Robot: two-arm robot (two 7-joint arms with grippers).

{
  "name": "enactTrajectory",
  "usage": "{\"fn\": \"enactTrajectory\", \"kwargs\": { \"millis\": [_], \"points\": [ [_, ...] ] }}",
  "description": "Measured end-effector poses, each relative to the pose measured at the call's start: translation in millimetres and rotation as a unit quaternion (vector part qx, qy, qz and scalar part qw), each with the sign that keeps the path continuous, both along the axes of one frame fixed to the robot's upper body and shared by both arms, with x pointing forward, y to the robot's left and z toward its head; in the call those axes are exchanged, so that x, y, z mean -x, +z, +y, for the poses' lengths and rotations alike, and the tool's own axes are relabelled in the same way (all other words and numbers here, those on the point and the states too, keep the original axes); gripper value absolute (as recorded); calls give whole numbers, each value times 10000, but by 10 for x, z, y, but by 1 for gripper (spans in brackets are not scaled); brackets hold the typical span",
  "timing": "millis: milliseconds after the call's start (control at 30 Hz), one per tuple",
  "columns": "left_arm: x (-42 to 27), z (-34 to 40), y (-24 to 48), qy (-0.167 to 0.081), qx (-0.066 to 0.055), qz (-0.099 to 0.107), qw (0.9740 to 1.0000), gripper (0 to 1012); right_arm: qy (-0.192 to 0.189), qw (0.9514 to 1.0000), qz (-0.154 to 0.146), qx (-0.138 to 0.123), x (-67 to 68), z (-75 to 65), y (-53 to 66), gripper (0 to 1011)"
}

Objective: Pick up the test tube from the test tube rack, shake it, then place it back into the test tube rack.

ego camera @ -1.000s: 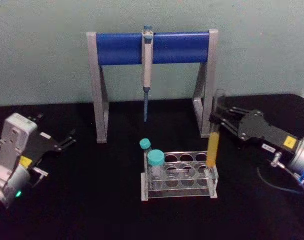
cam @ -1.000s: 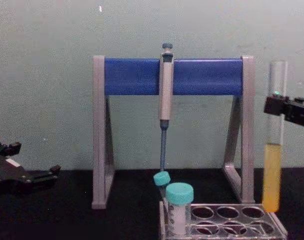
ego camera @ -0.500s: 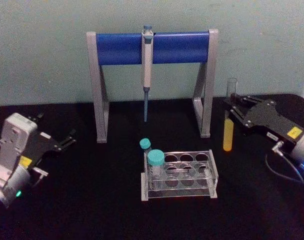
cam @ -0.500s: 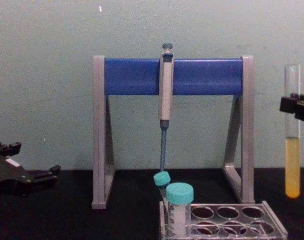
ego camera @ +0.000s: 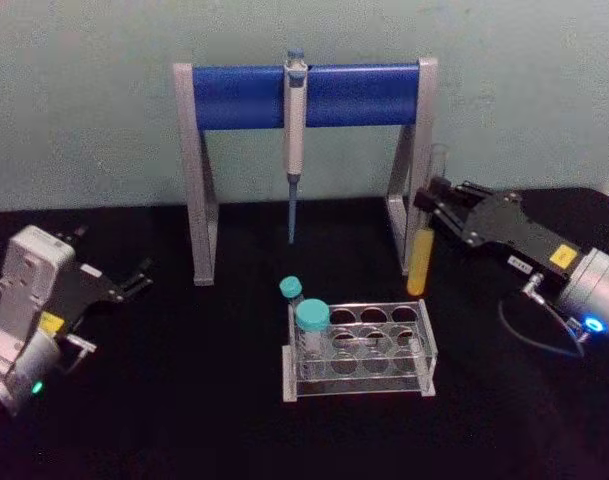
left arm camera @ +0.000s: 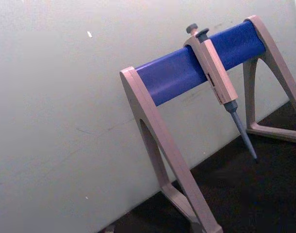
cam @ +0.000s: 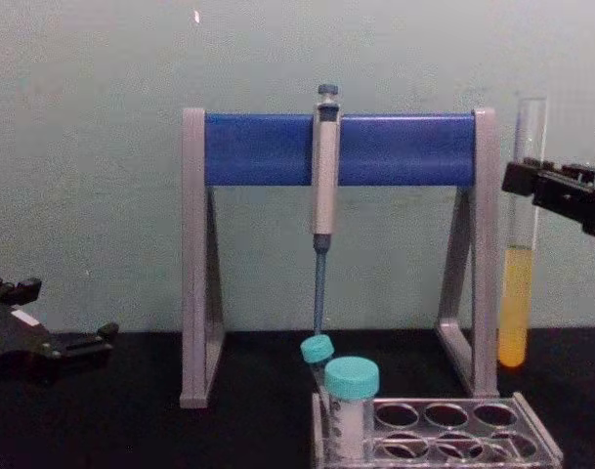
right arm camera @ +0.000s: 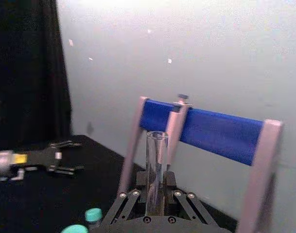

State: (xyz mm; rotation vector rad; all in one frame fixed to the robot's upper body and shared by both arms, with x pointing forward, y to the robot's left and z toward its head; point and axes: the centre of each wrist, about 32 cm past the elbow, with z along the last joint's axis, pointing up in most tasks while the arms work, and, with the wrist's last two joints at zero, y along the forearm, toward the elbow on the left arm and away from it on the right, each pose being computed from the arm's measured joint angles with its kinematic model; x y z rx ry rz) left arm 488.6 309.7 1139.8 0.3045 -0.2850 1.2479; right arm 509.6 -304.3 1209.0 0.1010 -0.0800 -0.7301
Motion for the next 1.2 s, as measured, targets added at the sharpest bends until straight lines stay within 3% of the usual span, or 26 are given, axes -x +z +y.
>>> {"fn": "enactTrajectory", "kwargs": {
  "millis": [600, 1200],
  "points": [
    [0, 0, 0, 0, 0, 0, 10000, 1001, 449, 9989, 114, -103, -59, 71, -61, 229],
    [0, 0, 0, 0, 0, 0, 10000, 1001, 559, 9983, 190, 11, -170, 151, -163, 229]
  ]
}}
